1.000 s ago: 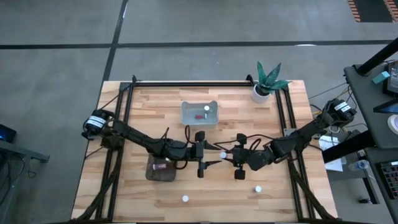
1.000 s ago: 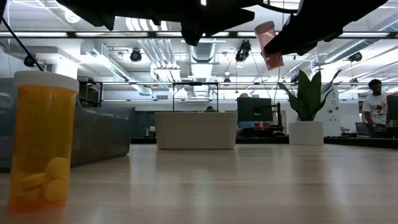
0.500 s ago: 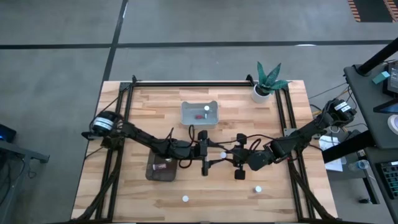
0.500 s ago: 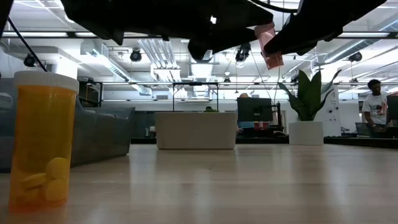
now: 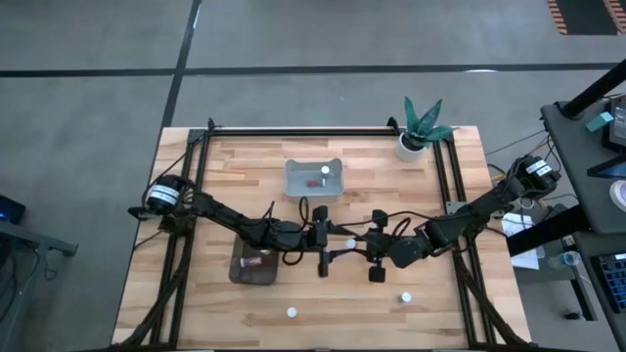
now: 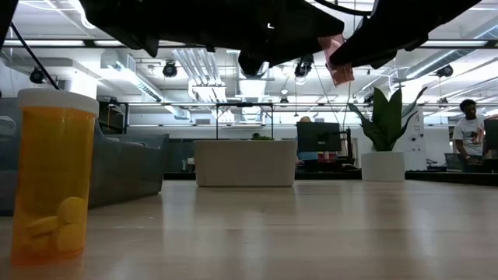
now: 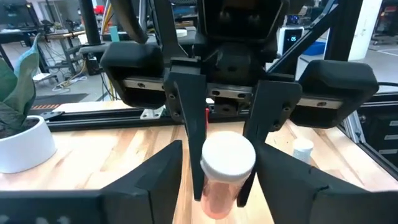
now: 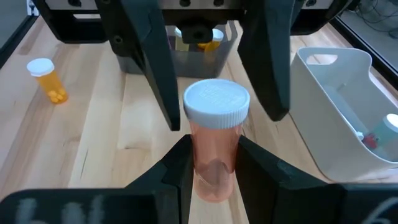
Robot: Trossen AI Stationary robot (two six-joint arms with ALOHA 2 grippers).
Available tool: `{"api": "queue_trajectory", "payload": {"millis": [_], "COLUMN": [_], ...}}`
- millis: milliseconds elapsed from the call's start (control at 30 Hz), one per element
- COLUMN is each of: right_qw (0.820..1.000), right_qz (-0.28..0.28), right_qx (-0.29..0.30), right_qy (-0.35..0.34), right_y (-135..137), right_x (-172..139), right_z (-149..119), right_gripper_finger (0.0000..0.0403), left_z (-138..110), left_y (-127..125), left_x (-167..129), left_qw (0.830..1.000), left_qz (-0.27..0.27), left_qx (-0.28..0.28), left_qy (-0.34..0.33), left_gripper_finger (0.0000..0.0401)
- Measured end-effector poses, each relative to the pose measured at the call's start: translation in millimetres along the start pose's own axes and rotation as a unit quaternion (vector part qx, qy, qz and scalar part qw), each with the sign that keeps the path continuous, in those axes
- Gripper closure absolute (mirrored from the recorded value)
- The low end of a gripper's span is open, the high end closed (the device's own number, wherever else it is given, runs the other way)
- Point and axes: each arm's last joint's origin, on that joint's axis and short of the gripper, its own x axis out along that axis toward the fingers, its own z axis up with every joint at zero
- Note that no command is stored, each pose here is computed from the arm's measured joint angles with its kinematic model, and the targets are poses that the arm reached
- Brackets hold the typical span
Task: Pick and place medicine bottles into bin by pill shape (circle, oval)
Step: Put the red tablet bottle into the black bin
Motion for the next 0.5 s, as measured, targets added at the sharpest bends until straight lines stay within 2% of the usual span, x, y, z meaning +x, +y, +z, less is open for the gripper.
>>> {"api": "queue_trajectory", "payload": {"millis": [300,500], "right_qw": [1.000,1.000], "right_qz": [0.003,0.003], "right_qx": [0.009,0.009], "right_qy": [-0.015,-0.016], "right_y": [0.7,0.7], "right_x": [-0.1,-0.1], "right_z": [3.4,3.4], "right_gripper_finger": [0.0309,0.0309], "left_z": [-1.0,-0.9], "left_y": [-0.1,-0.4], "left_x": [0.0,0.2], "left_qw": [1.000,1.000], "left_qz": [-0.001,-0.003], "left_qx": [0.003,0.005], "left_qy": [0.005,0.006], "left_gripper_finger": [0.0248,0.0294]}}
